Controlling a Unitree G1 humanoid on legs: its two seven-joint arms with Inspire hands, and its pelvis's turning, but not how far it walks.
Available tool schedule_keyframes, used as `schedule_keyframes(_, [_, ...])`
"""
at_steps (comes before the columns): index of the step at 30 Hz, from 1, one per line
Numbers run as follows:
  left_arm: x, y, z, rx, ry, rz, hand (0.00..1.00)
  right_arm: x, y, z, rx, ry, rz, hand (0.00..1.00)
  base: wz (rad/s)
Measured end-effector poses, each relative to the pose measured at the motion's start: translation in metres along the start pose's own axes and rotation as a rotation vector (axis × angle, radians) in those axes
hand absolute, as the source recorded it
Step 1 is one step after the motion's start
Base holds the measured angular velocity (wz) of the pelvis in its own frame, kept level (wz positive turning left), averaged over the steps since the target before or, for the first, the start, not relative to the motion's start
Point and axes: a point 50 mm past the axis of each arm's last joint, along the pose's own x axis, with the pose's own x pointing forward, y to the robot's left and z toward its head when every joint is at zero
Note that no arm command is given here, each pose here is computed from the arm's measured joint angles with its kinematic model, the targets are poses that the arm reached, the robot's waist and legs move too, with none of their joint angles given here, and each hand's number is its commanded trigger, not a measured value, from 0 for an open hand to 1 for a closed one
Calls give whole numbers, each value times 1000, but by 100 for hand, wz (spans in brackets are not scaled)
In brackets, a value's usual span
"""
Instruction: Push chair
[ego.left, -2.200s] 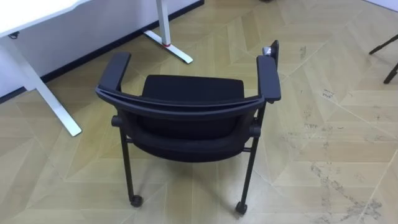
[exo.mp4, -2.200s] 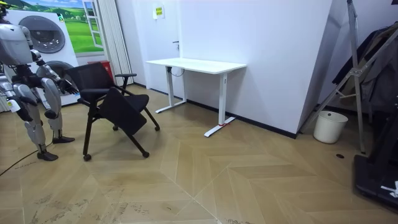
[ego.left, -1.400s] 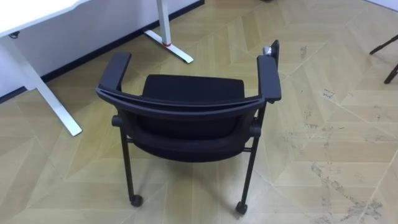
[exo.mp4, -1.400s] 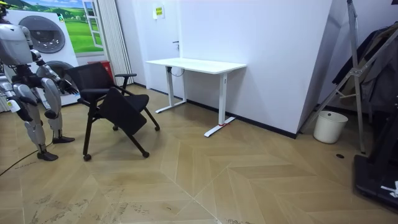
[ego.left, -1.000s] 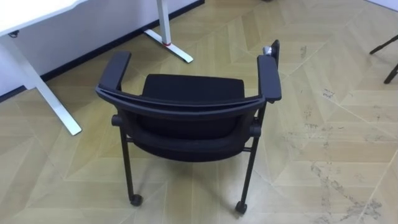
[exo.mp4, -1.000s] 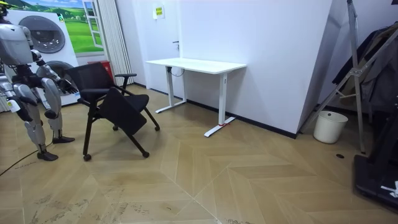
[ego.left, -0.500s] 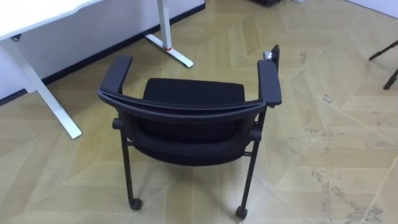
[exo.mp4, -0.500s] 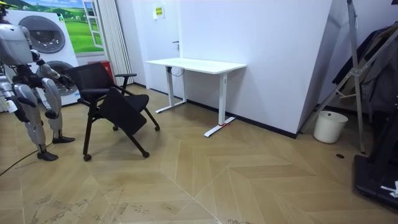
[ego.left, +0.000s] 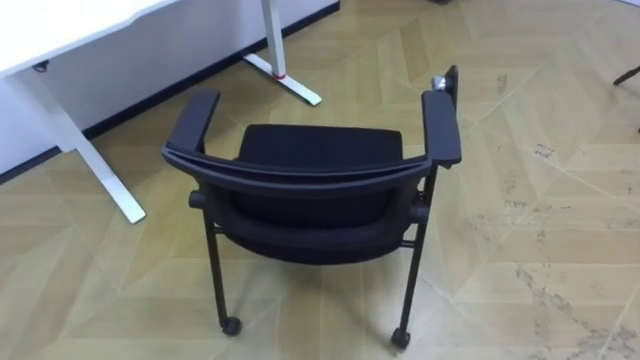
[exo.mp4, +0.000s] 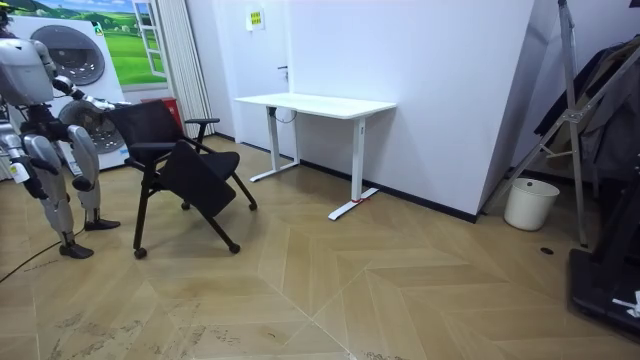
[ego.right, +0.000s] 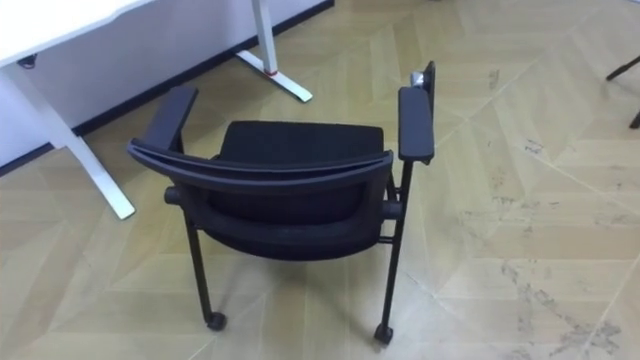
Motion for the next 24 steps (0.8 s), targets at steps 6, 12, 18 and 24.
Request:
schedule_keyframes(6, [-6,-11,37,31,-209,-29,0,0,1,2,-13,-7,20,0,0])
schedule_keyframes(12, [-10,-18,51,148,-367,-49,0,0,3,0,-18,5,40,0,-6])
schedule_keyframes(18, [-18,-20,76,146,-521,-1,0,0,6,0,-23,5,44,0,-2])
schedule_keyframes(24, [-32,-30,89,183,-645,-8,0,0,5,-1,4,11,35,0,-1])
